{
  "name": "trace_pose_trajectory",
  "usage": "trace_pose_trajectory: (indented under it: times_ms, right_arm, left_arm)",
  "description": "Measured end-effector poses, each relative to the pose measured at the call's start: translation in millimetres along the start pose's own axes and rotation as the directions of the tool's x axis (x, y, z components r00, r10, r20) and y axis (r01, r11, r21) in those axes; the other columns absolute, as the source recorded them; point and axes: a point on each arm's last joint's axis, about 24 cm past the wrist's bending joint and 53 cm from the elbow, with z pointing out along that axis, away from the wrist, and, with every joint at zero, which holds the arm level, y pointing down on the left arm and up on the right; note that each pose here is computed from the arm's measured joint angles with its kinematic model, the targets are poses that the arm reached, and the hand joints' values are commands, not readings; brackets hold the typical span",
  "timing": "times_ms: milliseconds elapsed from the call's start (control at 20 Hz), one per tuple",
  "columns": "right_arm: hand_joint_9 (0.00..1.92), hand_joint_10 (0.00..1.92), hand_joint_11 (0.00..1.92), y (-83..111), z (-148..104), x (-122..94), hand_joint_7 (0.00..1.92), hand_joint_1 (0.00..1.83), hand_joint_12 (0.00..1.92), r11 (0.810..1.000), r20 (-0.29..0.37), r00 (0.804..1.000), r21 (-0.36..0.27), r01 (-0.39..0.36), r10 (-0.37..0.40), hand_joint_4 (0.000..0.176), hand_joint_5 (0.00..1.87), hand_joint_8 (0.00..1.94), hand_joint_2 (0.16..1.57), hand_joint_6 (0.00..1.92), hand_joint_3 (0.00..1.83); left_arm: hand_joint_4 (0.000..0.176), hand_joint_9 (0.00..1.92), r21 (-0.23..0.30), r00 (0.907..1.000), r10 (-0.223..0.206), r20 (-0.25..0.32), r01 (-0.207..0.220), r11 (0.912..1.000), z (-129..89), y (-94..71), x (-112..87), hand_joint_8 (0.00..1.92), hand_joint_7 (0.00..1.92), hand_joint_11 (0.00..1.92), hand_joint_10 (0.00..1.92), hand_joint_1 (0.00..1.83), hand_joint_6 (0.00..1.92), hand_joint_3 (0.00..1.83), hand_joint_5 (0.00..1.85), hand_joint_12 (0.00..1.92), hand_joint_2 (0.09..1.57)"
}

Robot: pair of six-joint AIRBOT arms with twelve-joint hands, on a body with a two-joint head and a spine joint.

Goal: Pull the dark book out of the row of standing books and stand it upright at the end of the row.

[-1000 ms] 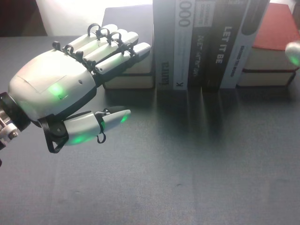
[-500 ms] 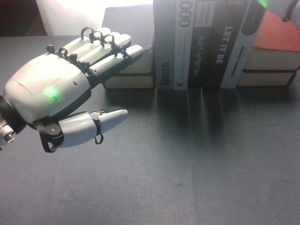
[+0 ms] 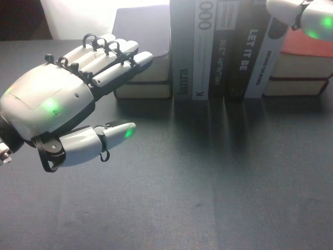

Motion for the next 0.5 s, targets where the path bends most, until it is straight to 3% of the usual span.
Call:
trace_pose_trajectory:
  times_ms: [250,400,500]
  right_arm:
    - [0.00,0.00,0.00,-0.5,1,3,0.00,0.05,0.00,1.000,-0.010,1.000,0.004,-0.002,0.002,0.000,0.35,0.00,1.38,0.53,0.00]
    - [0.00,0.00,0.00,5.0,0,5,0.00,0.09,0.00,1.000,-0.012,1.000,-0.003,-0.014,0.014,0.000,0.36,0.00,1.37,0.46,0.00]
    - [0.00,0.00,0.00,15.2,-3,8,0.00,0.33,0.00,1.000,-0.020,1.000,-0.024,-0.014,0.013,0.000,0.37,0.00,1.38,0.49,0.00]
  left_arm:
    - [0.055,0.00,-0.001,1.0000,-0.002,0.000,0.002,1.0000,0,0.0,0.2,0.00,0.00,0.00,0.00,0.21,0.00,0.00,0.04,0.00,1.39]
    - [0.065,0.00,-0.009,1.0000,-0.003,0.000,0.003,1.0000,-3,1.6,-0.4,0.00,0.00,0.00,0.00,0.19,0.00,0.00,0.04,0.00,1.39]
    - [0.056,0.00,-0.012,1.0000,-0.006,0.004,0.006,0.9999,-4,2.7,-1.5,0.00,0.00,0.00,0.00,0.23,0.01,0.00,0.05,0.00,1.39]
